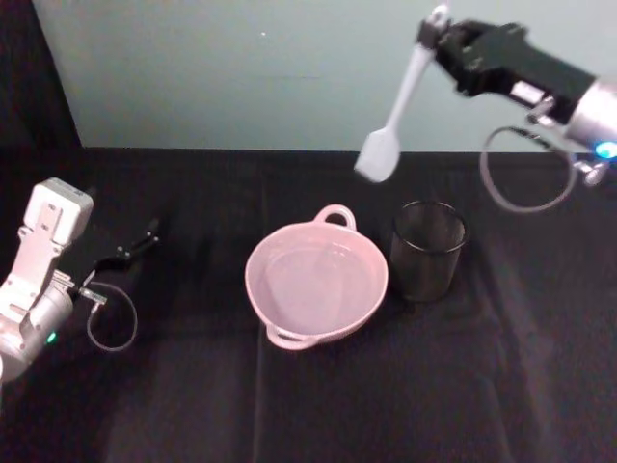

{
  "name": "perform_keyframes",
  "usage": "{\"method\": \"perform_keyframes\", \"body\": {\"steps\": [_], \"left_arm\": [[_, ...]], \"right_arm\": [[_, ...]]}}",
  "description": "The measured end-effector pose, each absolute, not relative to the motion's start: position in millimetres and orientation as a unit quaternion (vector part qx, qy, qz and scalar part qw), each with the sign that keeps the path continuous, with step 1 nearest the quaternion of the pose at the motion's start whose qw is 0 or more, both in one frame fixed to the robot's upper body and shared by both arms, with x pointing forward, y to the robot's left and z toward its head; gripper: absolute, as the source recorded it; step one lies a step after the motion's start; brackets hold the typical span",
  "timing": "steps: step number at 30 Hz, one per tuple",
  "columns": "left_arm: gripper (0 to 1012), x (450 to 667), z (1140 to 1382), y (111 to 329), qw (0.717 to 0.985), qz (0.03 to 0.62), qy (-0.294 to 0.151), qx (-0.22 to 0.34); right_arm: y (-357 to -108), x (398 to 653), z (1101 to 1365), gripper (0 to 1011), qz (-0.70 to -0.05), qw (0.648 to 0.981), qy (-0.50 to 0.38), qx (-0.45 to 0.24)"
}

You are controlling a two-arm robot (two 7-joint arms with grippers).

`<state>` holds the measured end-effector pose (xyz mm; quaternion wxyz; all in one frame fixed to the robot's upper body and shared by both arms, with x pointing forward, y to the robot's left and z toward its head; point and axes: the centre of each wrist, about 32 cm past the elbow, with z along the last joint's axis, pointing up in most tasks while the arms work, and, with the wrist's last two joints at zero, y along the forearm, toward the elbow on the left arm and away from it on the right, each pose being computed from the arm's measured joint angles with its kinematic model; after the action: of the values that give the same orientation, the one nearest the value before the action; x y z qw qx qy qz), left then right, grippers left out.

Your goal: Use the one hand to pick up the spoon and stir the clear water in the bowl.

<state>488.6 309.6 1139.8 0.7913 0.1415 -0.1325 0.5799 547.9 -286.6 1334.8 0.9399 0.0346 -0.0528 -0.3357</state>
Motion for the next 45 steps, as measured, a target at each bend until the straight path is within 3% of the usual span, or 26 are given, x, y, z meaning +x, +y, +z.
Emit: {"method": "perform_keyframes", "body": {"steps": [8,21,45], "left_arm": [[1011,488.6,1139.8,309.7,0.791,0.58,-0.132,0.141],[1011,488.6,1139.8,309.7,0.791,0.58,-0.132,0.141],[1011,488.6,1139.8,309.7,0.791,0.58,-0.132,0.141]], "right_arm": [[-253.7,547.6,1299.7,116,-0.288,0.956,-0.054,0.015],[-251.7,538.3,1257.2,116,-0.276,0.959,-0.063,-0.02],[-208.8,546.4,1215.9,116,-0.258,0.965,-0.036,-0.013]]}}
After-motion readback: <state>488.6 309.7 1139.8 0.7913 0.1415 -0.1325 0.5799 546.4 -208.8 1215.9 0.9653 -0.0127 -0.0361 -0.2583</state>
